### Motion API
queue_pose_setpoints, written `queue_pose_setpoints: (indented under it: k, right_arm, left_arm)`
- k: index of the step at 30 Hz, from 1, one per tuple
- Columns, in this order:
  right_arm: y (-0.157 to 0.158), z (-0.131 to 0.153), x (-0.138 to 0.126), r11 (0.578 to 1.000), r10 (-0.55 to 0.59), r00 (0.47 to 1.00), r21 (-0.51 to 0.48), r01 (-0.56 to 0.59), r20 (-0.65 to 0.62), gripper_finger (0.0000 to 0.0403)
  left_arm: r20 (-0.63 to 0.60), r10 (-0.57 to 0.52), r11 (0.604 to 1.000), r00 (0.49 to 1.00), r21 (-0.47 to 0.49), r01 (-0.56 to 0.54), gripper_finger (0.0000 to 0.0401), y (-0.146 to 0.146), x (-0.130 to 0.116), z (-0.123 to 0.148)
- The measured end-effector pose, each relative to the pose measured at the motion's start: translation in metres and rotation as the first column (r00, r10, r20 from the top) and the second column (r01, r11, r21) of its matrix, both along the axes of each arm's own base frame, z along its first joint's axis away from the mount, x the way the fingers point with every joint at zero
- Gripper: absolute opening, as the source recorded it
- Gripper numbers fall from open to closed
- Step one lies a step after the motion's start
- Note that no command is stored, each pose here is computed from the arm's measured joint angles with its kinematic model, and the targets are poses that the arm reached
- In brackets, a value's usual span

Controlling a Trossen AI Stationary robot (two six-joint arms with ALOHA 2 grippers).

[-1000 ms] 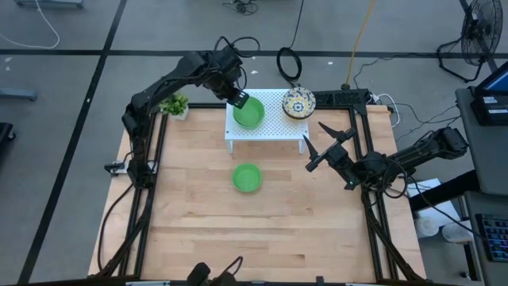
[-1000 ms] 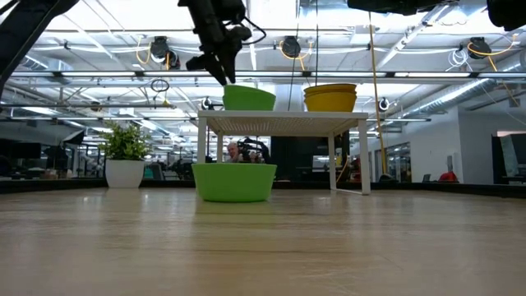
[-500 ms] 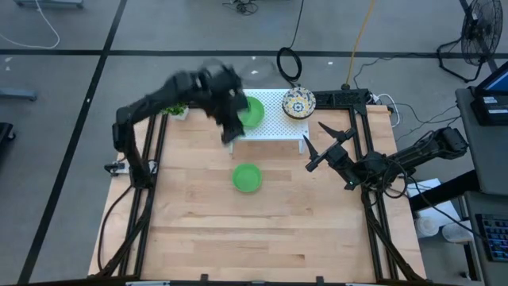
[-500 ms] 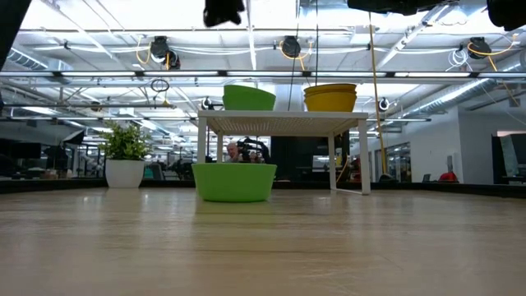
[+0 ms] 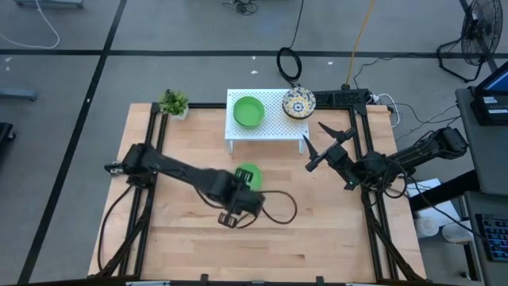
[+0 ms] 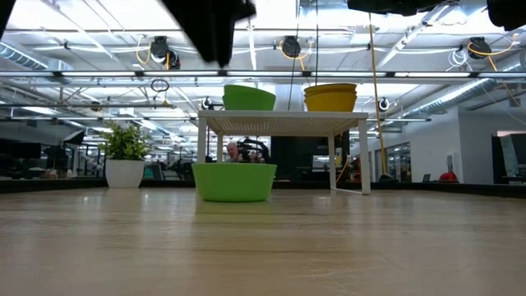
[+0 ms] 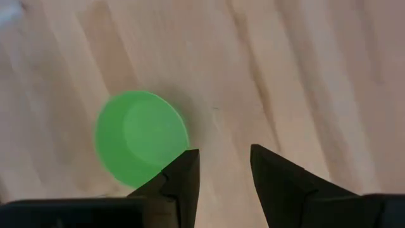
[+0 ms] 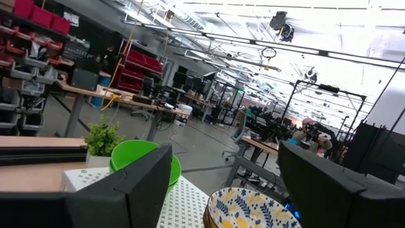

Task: Pick & Place Mini bowls
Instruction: Stack the green bowl on top of the green bowls on the shelf

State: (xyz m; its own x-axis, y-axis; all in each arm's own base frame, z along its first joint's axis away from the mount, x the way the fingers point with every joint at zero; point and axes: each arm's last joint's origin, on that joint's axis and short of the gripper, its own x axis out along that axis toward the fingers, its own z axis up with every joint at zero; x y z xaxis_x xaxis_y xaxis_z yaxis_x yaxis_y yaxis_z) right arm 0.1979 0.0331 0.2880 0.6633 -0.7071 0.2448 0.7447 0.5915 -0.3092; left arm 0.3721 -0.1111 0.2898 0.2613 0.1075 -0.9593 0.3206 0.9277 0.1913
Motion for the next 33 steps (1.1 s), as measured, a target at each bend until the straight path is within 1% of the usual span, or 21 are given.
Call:
queue_pose_setpoints:
  k: [3,8,12,15,17,22,33]
  right_arm:
    - [0.000,0.000,0.000,1.000,0.002,1.000,0.005,-0.002,0.006,0.0274]
    - [0.000,0.000,0.000,1.000,0.004,1.000,0.006,-0.004,0.008,0.0274]
    - [0.000,0.000,0.000,1.000,0.004,1.000,0.005,-0.005,0.007,0.0274]
    - [0.000,0.000,0.000,1.000,0.004,1.000,0.004,-0.004,0.006,0.0274]
    - [0.000,0.000,0.000,1.000,0.003,1.000,0.003,-0.003,0.003,0.0274]
    - [0.000,-0.001,0.000,1.000,0.003,1.000,0.002,-0.003,-0.001,0.0274]
    - [0.000,0.000,0.000,1.000,0.004,1.000,0.003,-0.004,0.000,0.0274]
  left_arm:
    - [-0.002,0.038,0.999,0.999,0.002,-0.038,0.0145,0.005,0.003,-0.028]
    - [-0.023,0.106,0.994,0.994,0.009,-0.106,0.0145,0.031,0.007,-0.046]
    - [-0.058,0.142,0.987,0.988,-0.071,-0.146,0.0145,0.054,0.009,-0.061]
    - [-0.073,0.143,0.981,0.987,-0.119,-0.151,0.0145,0.065,0.009,-0.075]
    - [-0.078,0.130,0.982,0.988,-0.131,-0.139,0.0145,0.070,0.007,-0.085]
    - [-0.109,0.142,0.975,0.984,-0.155,-0.158,0.0145,0.077,0.002,-0.102]
    - [-0.108,0.146,0.974,0.983,-0.159,-0.162,0.0145,0.078,-0.009,-0.132]
